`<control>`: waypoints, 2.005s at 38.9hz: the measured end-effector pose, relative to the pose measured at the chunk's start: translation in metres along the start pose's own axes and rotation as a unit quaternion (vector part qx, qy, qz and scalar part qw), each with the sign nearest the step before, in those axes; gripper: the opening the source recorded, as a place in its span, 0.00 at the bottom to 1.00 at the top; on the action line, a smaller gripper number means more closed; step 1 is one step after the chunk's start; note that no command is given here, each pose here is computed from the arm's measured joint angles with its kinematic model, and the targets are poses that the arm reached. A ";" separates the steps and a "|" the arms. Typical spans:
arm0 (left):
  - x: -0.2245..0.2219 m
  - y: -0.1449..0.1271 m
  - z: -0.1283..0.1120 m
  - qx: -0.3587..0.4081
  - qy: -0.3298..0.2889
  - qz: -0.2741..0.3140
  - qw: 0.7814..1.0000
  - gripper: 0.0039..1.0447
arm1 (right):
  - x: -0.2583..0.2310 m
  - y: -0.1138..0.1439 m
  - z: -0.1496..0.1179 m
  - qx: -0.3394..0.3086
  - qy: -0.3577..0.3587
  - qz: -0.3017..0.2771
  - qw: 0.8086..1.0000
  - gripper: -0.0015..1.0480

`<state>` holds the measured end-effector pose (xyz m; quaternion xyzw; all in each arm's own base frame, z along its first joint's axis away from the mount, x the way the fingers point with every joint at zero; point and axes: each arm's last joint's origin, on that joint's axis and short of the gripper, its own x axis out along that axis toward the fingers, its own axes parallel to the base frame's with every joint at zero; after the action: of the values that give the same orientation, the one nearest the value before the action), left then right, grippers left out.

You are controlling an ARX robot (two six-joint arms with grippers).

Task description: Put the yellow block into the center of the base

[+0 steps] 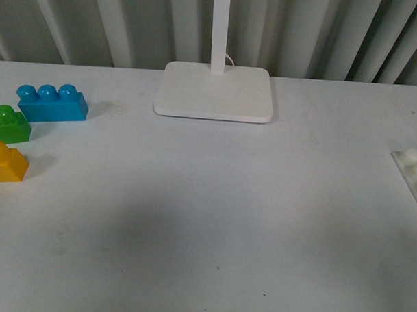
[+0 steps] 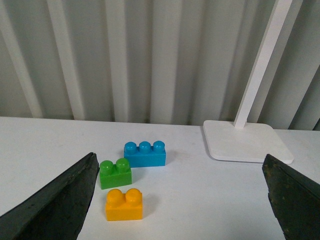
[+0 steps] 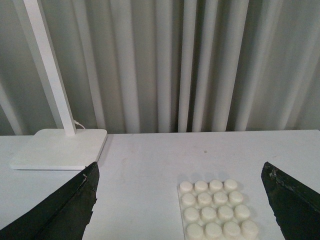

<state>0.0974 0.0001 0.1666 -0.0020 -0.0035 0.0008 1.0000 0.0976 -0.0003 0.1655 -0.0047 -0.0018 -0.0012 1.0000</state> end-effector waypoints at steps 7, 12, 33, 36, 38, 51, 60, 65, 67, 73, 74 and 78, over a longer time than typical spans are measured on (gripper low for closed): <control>0.000 0.000 0.000 0.000 0.000 0.000 1.000 0.94 | 0.000 0.000 0.000 0.000 0.000 0.000 1.000 0.91; 0.000 0.000 0.000 0.000 0.000 0.000 1.000 0.94 | 0.000 0.000 0.000 0.000 0.000 0.000 1.000 0.91; 0.000 0.000 0.000 0.000 0.000 0.000 1.000 0.94 | 0.024 -0.013 0.001 0.058 0.214 0.050 0.974 0.91; 0.000 0.000 0.000 0.000 0.000 0.000 1.000 0.94 | 0.041 -0.028 0.005 0.055 0.208 0.028 0.976 0.91; 0.000 0.000 0.000 0.000 0.000 0.000 1.000 0.94 | 0.058 -0.043 0.009 0.053 0.207 0.012 0.977 0.91; 0.000 0.000 0.000 0.000 0.000 0.000 1.000 0.94 | 0.172 -0.115 -0.061 0.018 0.305 -0.021 0.952 0.91; 0.000 0.000 0.000 0.000 0.000 0.000 1.000 0.94 | 0.201 -0.107 -0.097 0.021 0.359 0.004 0.933 0.91; 0.000 0.000 0.000 0.000 0.000 0.000 1.000 0.94 | 0.210 -0.102 -0.105 0.020 0.367 0.012 0.930 0.91; 0.000 0.000 0.000 0.000 0.000 0.000 1.000 0.94 | 0.213 -0.102 -0.107 0.018 0.368 0.009 0.930 0.91; 0.000 0.000 0.000 0.000 0.000 0.000 1.000 0.94 | 0.221 -0.107 -0.113 0.020 0.371 0.000 0.929 0.91; 0.000 0.000 0.000 0.000 0.000 0.000 1.000 0.94 | 0.222 -0.107 -0.113 0.020 0.371 0.000 0.928 0.91; 0.000 0.000 0.000 0.000 0.000 0.000 1.000 0.94 | 0.224 -0.108 -0.116 0.020 0.375 -0.003 0.927 0.91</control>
<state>0.0974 0.0001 0.1666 -0.0020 -0.0035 0.0006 1.0000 0.3219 -0.1101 0.0514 0.0162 0.3728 -0.0056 0.9278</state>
